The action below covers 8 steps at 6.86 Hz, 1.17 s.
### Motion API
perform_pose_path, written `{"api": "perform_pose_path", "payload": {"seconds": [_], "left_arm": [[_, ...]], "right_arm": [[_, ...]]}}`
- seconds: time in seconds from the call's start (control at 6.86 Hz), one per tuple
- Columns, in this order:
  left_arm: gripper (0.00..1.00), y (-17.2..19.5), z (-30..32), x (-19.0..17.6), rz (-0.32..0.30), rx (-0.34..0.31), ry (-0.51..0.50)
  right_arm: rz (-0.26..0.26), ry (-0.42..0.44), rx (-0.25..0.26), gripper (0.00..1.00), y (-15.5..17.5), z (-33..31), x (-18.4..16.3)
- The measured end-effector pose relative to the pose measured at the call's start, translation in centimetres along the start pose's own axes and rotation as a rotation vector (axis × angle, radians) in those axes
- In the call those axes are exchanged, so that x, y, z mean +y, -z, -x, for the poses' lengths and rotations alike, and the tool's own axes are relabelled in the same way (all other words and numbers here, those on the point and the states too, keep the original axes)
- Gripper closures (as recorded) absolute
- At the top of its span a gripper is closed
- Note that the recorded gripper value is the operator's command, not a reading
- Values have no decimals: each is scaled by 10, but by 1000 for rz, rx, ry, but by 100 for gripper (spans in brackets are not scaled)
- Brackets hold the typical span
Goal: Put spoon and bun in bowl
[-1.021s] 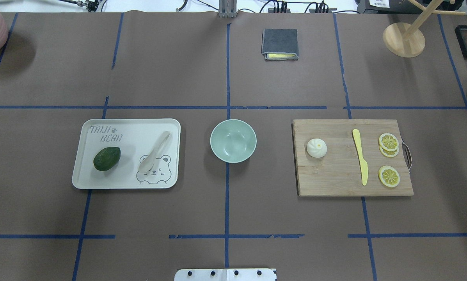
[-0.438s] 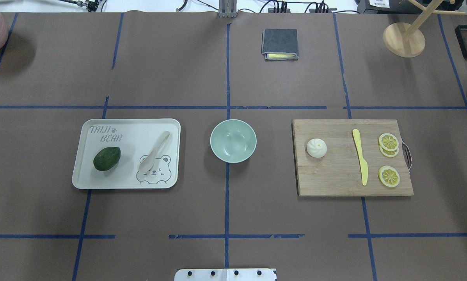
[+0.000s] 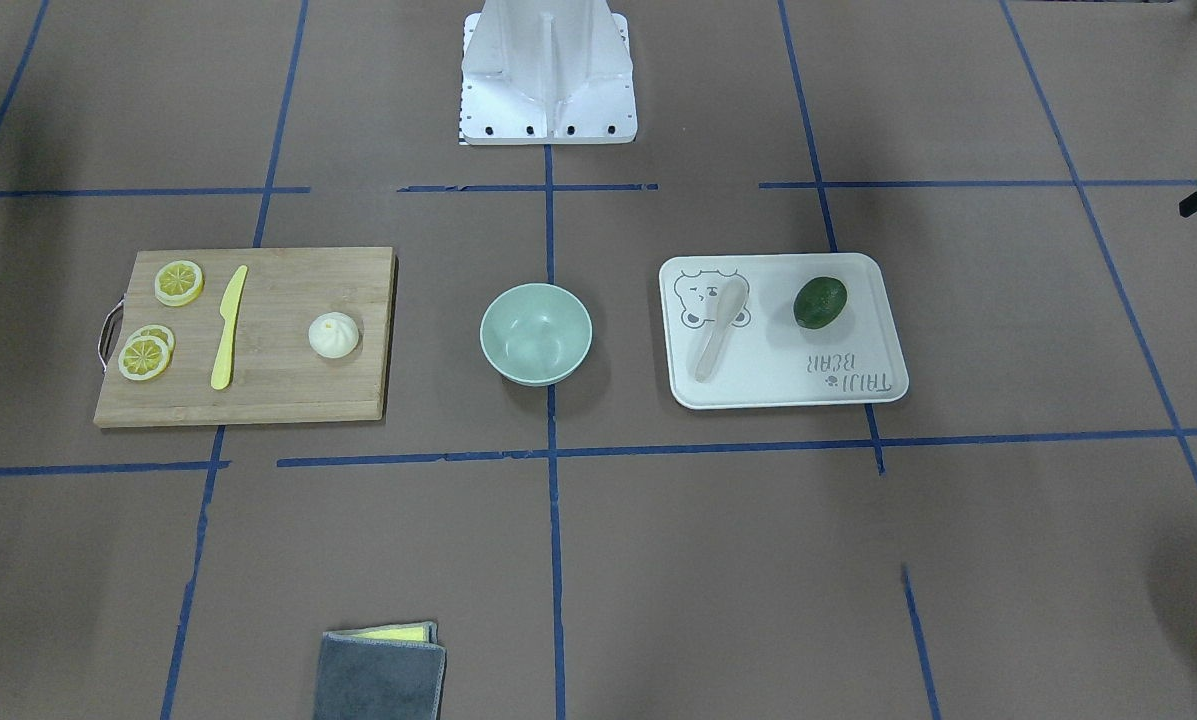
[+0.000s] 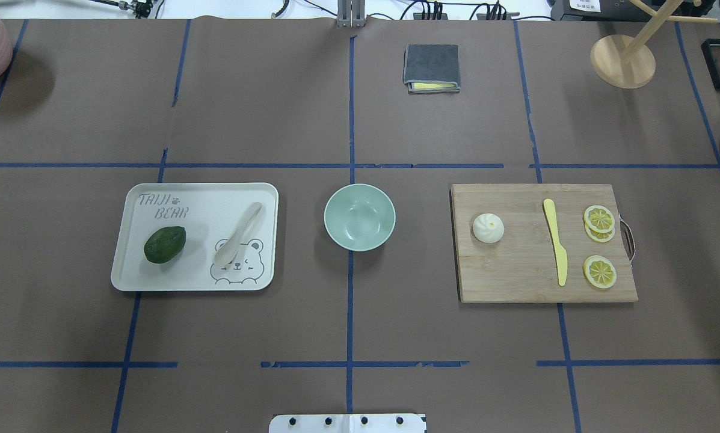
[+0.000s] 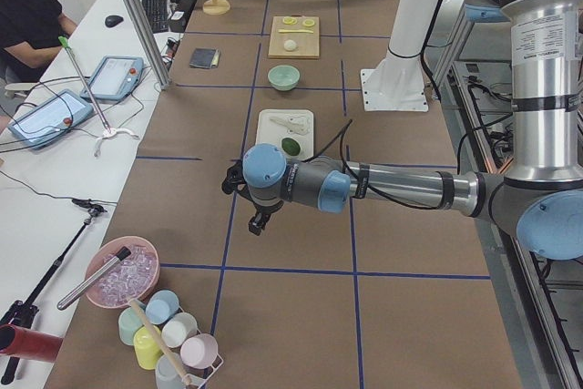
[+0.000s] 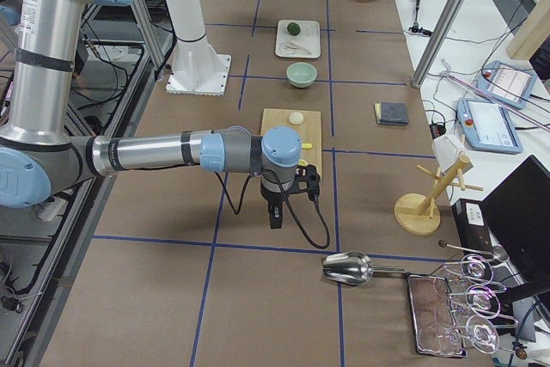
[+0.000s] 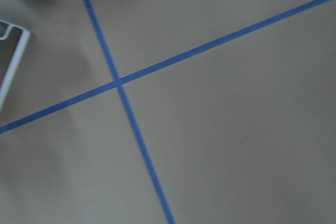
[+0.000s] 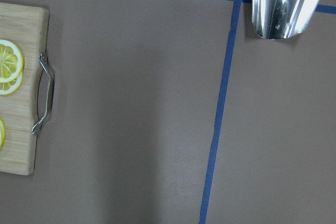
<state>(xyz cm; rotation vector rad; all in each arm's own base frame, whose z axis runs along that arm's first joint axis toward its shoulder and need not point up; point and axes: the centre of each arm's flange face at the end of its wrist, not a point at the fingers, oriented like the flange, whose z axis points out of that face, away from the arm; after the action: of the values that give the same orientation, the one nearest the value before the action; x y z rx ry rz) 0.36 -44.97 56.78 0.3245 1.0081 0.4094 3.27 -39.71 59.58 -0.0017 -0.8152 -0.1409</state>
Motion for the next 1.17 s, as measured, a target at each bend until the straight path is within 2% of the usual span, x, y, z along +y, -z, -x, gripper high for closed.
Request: {"api": "perform_pose_path", "payload": {"seconds": [0.29,0.58,0.88,1.02,1.17], "left_arm": [[0,-40,-58,-28,-15,44,-49],[0,-98,-145,-80,-32,56,-82],[0,-172,-261,-141,-55,50,-88],[0,-208,-316,-161,-40,33,-97],[1,-239,-362,-179,-30,-10,-110]], "right_arm": [[-2,0,-22,0,0,3,-1],[-4,1,-54,0,0,6,-2],[-7,-1,-152,0,-1,15,-2],[-9,0,-187,0,-1,19,-2],[-10,1,-202,0,-1,21,-3]]}}
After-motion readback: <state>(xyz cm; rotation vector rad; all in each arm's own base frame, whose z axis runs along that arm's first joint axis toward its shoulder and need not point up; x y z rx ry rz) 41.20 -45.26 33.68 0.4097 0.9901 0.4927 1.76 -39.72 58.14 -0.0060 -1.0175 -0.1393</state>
